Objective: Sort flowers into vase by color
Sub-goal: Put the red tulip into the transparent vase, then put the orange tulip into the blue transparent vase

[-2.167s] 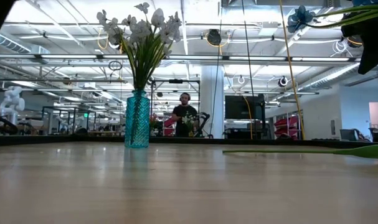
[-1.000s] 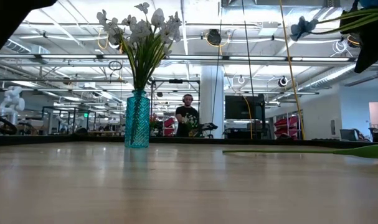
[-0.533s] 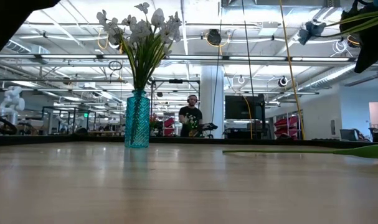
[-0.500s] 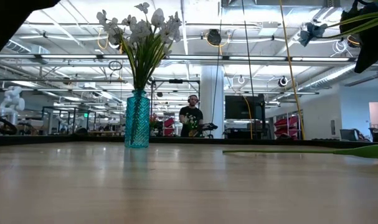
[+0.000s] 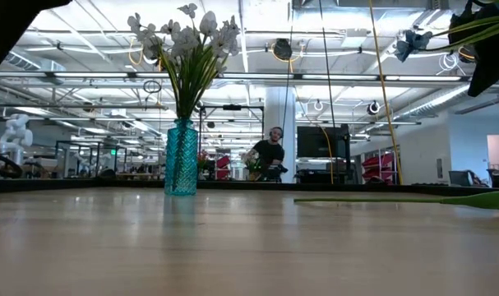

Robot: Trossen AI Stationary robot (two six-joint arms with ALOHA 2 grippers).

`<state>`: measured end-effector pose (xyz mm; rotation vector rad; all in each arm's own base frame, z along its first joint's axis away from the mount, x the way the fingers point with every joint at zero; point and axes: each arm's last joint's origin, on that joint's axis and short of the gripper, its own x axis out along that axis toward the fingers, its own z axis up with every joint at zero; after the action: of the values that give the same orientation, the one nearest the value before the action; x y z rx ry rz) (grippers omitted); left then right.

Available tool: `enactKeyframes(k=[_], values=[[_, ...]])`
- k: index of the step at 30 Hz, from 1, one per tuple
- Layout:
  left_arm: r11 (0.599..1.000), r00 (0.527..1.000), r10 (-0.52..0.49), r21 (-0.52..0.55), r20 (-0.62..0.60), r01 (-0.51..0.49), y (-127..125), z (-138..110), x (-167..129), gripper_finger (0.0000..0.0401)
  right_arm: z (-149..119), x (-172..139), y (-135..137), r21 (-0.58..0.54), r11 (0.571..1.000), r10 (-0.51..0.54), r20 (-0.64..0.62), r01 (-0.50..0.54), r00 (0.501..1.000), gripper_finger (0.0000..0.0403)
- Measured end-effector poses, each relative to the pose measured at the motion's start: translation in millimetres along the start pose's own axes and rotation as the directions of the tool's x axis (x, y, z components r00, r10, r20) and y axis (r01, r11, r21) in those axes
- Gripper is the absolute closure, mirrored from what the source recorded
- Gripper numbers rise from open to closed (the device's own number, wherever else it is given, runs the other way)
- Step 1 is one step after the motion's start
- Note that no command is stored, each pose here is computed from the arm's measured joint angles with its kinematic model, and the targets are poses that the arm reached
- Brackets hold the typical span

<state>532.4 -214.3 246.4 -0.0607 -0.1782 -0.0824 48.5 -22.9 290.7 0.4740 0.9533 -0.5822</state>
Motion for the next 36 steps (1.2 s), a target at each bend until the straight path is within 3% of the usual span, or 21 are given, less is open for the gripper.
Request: enactKeyframes(k=[13,24,32,36], values=[[0.999,0.995,0.041,0.026,-0.089,-0.039,-2.8,55.3,-11.7,0.0265,0.1,0.0,0.0,-0.033,0.999,0.0,0.0,0.0,1.0,0.0381],[0.982,0.966,0.076,-0.147,-0.249,-0.115,6.4,42.8,-12.8,0.0265,0.0,0.0,0.0,-0.086,0.996,0.001,0.0,-0.001,1.0,0.0381],[0.983,0.957,0.075,-0.14,-0.281,-0.119,10.6,67.6,-19.9,0.0265,-0.3,0.0,1.3,-0.122,0.991,0.045,-0.014,-0.047,0.999,0.0381],[0.984,0.948,0.077,-0.127,-0.308,-0.121,11.2,67.8,-21.6,0.0265,1.3,-0.1,1.9,-0.122,0.991,0.051,0.004,-0.05,0.999,0.0381]])
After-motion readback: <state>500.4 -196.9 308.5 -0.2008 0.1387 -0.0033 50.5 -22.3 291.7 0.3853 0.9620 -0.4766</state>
